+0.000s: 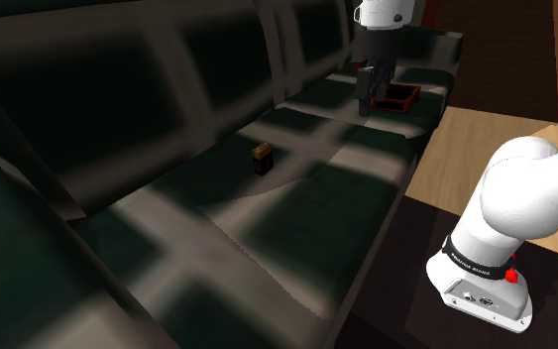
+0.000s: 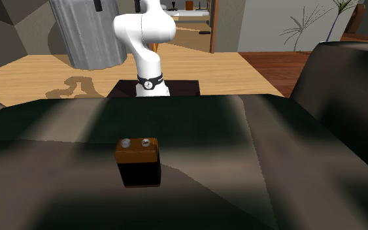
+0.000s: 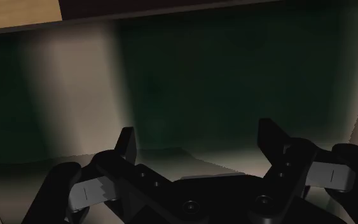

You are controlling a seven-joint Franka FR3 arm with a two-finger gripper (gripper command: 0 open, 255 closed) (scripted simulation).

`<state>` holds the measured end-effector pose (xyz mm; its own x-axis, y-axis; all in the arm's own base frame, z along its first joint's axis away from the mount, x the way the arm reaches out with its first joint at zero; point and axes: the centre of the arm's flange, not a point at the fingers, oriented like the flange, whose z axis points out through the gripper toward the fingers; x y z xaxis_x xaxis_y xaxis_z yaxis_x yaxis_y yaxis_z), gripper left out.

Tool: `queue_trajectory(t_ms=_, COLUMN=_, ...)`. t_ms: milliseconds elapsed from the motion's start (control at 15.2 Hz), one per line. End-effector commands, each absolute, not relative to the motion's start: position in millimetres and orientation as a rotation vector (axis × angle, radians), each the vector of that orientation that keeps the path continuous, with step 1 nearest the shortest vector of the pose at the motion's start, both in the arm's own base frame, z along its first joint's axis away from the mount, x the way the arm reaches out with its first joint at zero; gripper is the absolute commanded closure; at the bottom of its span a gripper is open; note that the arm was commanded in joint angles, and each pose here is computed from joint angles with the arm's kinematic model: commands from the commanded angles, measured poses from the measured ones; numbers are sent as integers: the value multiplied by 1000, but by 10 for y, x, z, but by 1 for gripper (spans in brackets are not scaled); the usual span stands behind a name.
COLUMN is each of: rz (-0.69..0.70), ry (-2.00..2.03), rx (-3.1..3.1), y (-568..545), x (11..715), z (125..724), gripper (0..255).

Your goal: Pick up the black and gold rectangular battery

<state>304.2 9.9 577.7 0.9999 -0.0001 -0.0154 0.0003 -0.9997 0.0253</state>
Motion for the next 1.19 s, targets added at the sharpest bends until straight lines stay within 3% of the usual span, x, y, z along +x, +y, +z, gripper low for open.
queue_trajectory(t_ms=0, rz=-24, ry=0, rx=3116, y=99, x=3042, z=5777, gripper=0)
queue_trajectory(t_ms=1122, rz=-148, ry=-64, rx=3116, y=698, x=5111, z=4832, gripper=0)
